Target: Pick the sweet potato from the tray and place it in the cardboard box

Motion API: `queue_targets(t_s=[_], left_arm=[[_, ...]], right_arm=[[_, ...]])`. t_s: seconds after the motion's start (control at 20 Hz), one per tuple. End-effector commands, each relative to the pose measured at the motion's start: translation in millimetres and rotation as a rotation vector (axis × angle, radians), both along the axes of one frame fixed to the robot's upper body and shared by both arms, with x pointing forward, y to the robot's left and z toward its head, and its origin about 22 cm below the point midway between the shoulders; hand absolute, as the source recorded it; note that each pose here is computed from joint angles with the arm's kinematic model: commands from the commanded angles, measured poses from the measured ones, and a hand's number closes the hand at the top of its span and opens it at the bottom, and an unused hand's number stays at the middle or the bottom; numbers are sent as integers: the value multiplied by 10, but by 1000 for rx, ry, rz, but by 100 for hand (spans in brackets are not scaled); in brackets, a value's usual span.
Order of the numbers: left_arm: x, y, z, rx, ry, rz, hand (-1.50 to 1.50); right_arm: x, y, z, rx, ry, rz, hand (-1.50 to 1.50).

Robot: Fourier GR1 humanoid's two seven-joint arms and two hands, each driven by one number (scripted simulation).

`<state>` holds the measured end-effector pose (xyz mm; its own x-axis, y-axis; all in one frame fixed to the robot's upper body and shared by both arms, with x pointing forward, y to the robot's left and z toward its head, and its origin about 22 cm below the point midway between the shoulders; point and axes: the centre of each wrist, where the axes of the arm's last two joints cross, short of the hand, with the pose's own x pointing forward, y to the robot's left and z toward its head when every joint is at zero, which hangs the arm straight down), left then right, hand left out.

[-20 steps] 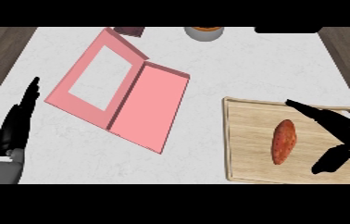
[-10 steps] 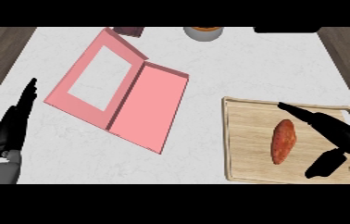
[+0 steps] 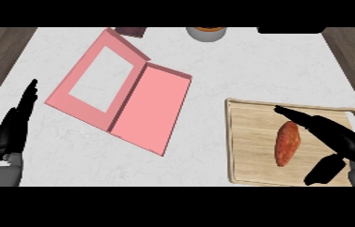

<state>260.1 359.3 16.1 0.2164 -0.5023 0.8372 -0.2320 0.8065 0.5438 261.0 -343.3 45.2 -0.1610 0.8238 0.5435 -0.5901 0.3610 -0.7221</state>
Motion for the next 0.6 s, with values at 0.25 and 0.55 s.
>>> queue_targets(t_s=[0.25,0.55], left_arm=[[51,-143,20,6,6,-4,0],[2,81,86,-2,1,-7,0]], right_arm=[[-37,-9,-286,-97,85,-39,-150],[80,443,-418,-138,-99,-74,150]])
